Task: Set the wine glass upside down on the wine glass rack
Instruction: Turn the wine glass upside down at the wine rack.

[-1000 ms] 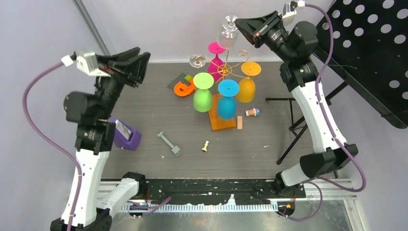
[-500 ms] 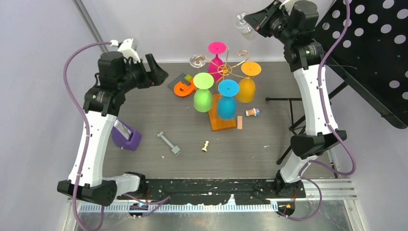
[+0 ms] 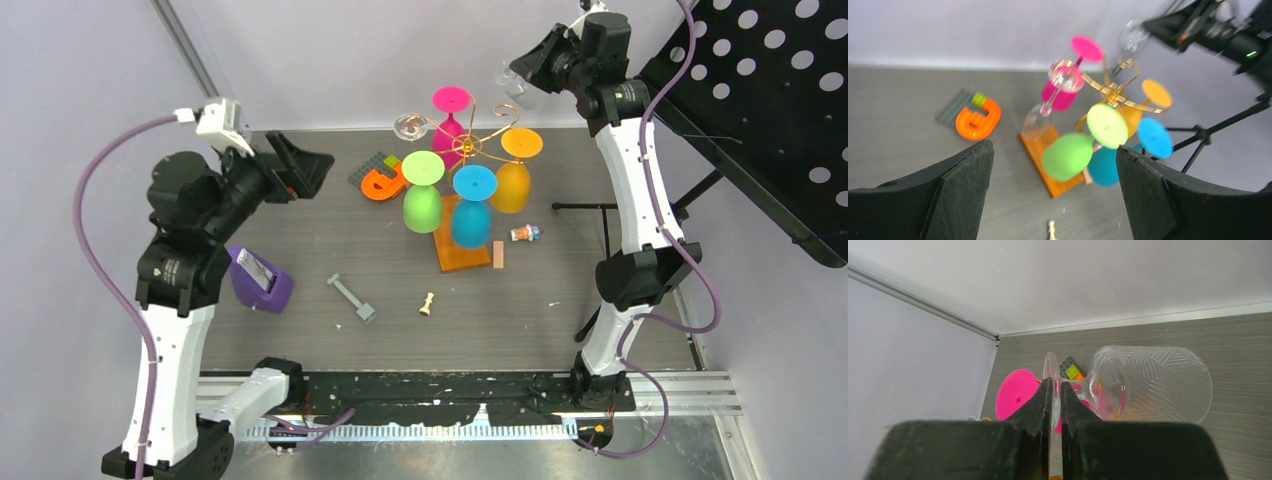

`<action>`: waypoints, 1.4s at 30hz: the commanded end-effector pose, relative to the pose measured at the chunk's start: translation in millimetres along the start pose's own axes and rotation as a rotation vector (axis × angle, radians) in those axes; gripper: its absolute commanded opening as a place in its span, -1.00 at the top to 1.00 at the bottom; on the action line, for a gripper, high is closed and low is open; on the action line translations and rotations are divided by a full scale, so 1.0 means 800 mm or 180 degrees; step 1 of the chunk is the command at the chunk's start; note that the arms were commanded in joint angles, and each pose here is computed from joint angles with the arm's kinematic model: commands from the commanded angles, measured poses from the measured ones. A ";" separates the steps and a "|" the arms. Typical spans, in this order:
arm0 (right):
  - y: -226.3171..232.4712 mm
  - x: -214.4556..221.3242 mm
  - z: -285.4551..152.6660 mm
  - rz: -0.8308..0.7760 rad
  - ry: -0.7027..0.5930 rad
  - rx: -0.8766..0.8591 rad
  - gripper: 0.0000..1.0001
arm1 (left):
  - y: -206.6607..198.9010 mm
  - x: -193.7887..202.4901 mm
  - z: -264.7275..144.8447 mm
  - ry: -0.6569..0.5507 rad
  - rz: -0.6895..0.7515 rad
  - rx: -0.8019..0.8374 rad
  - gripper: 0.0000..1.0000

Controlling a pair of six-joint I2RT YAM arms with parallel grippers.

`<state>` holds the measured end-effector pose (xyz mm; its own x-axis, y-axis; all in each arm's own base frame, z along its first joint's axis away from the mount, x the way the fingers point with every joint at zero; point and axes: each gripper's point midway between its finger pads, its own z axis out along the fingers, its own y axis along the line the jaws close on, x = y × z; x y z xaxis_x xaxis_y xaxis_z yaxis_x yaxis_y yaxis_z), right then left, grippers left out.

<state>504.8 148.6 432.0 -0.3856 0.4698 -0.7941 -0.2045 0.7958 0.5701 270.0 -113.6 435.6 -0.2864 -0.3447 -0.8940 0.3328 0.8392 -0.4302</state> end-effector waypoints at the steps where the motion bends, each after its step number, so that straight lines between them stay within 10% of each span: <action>1: 0.037 -0.039 -0.017 -0.0157 -0.0281 -0.0365 0.89 | -0.040 -0.059 0.010 -0.0254 0.0172 0.0357 -0.78; 11: 0.037 -0.002 0.001 -0.0035 0.0117 -0.0589 0.89 | -0.108 -0.092 0.042 -0.0256 0.0511 0.0833 -0.67; 42: 0.037 0.040 -0.007 0.0170 0.0549 -0.0914 0.89 | -0.179 0.025 0.196 0.0620 0.1029 0.1028 -0.24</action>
<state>500.1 186.4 371.7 -0.6306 0.3969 -0.6670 -0.3120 0.6572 0.6861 352.4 -309.9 458.4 -0.3120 0.0000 -0.9501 0.6982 0.6782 -0.2293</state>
